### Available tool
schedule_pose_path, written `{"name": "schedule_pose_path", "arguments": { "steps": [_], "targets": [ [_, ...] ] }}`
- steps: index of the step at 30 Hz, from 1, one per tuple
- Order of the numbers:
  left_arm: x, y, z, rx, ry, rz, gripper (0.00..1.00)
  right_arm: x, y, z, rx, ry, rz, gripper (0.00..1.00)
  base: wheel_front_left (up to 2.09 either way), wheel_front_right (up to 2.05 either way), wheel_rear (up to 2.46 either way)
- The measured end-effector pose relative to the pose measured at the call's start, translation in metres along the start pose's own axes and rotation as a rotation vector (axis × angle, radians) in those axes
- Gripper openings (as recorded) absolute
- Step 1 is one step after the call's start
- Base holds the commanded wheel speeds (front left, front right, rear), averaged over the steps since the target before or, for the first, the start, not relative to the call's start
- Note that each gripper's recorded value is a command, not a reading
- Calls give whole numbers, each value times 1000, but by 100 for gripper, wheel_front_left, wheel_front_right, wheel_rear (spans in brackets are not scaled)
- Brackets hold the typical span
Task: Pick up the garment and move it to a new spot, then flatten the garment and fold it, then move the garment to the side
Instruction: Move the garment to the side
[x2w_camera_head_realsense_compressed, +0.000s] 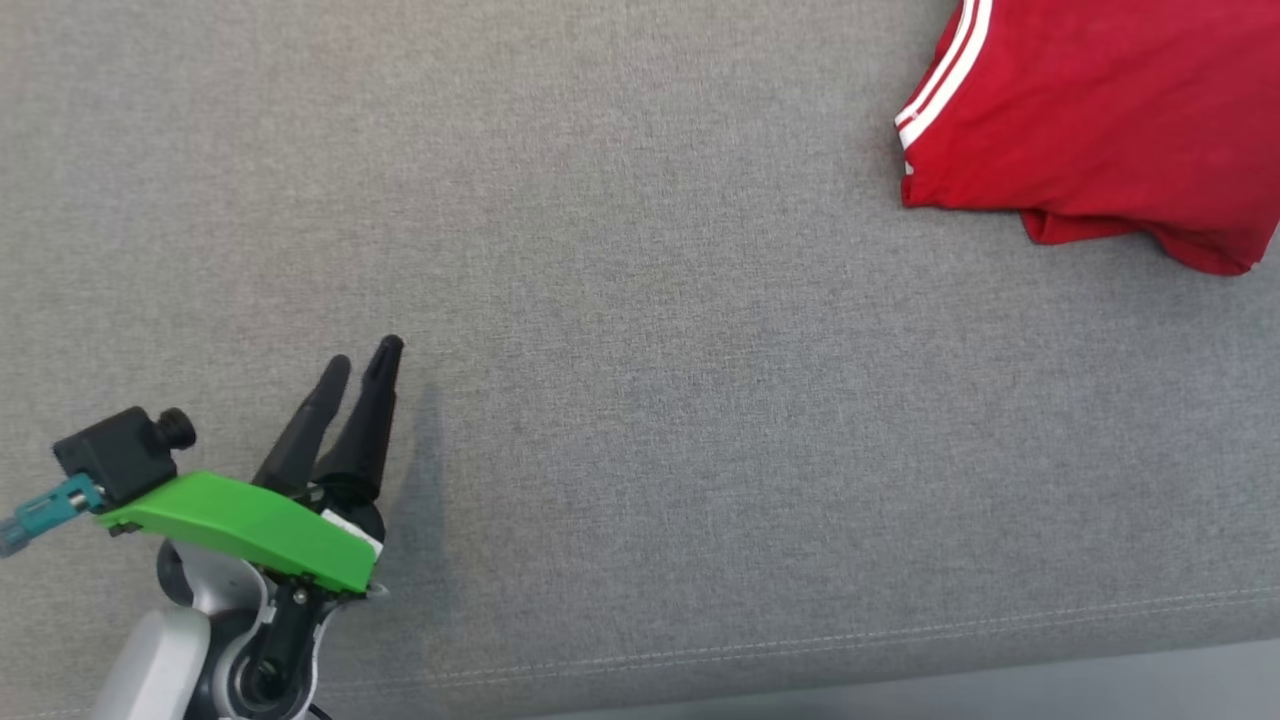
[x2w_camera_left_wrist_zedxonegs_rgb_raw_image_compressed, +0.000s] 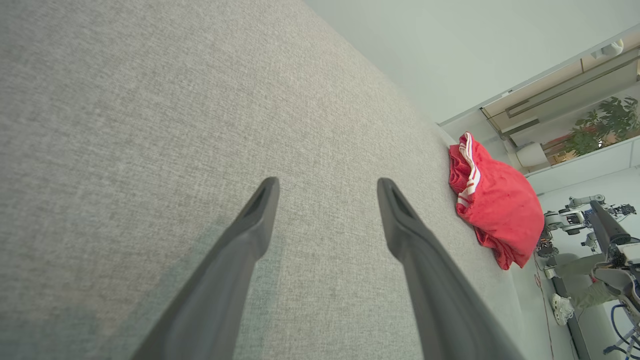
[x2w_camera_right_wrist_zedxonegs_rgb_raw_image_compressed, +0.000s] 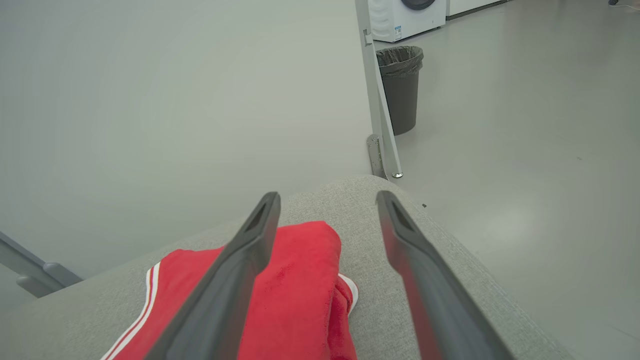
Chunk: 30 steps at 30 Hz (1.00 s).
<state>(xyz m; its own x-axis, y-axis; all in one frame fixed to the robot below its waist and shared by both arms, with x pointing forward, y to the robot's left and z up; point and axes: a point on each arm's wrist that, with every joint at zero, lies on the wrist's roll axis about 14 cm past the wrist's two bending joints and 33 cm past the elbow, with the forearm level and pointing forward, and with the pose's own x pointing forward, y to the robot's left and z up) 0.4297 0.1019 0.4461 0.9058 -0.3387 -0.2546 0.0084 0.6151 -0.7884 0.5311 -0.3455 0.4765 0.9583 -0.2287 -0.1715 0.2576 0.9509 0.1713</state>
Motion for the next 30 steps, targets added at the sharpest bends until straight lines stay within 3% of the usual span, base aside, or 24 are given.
{"name": "schedule_pose_path", "arguments": {
  "steps": [7,11,20,30],
  "targets": [
    [-13,-25,-3,-26,-15,-57,100,-17,48,-11,31,26,117,100,0,0,0],
    [-24,-30,1,-30,-38,-61,100,-22,61,-26,46,73,123,100,0,0,0],
    [-50,-14,13,-33,-96,2,100,-6,89,-37,78,99,141,100,0,0,0],
    [-53,9,22,0,-107,68,100,20,94,-59,142,132,95,100,0,0,0]
  ]
}}
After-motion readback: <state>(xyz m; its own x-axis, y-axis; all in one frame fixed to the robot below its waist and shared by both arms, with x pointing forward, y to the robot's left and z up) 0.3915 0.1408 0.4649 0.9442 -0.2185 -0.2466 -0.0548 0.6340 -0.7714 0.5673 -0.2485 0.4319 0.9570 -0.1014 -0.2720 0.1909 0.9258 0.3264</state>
